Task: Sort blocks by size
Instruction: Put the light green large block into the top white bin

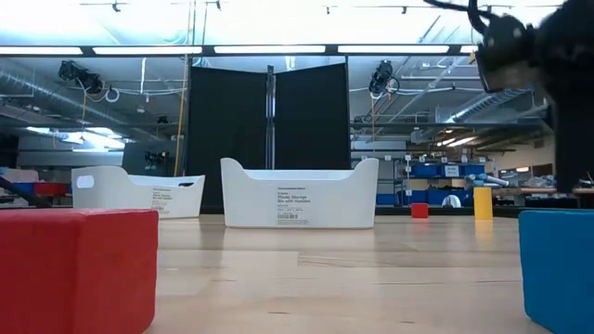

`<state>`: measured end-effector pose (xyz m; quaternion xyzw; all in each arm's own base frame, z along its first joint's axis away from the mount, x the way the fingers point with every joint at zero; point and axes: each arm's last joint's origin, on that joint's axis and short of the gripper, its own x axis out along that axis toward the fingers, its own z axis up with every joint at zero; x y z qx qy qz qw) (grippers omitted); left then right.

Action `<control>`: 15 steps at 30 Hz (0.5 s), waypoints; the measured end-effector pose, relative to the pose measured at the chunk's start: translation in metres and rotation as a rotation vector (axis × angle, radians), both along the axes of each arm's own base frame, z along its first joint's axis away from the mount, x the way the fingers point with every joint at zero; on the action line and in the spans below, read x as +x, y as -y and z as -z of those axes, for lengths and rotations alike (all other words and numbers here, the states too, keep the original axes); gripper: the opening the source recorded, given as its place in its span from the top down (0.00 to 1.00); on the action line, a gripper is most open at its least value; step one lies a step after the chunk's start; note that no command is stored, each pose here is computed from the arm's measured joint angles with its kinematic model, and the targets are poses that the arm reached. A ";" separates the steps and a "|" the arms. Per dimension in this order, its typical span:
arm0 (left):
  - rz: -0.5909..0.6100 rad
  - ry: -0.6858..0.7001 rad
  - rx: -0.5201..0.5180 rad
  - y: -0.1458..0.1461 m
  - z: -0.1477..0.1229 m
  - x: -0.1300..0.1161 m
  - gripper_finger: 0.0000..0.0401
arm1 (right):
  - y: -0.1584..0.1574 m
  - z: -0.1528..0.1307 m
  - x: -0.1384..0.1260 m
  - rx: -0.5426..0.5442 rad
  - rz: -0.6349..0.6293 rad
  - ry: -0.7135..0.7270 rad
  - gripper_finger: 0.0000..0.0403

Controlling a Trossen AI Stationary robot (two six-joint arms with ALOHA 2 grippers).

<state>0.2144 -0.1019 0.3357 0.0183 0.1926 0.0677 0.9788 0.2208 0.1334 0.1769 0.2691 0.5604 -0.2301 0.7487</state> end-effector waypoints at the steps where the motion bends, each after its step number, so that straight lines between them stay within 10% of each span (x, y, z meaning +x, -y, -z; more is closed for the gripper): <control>1: -0.005 0.013 0.001 0.000 -0.003 -0.005 0.41 | -0.002 0.005 0.000 -0.002 0.011 -0.021 0.34; 15: -0.046 0.221 -0.062 -0.014 -0.044 -0.063 0.41 | -0.006 0.045 0.010 0.002 0.093 -0.192 0.48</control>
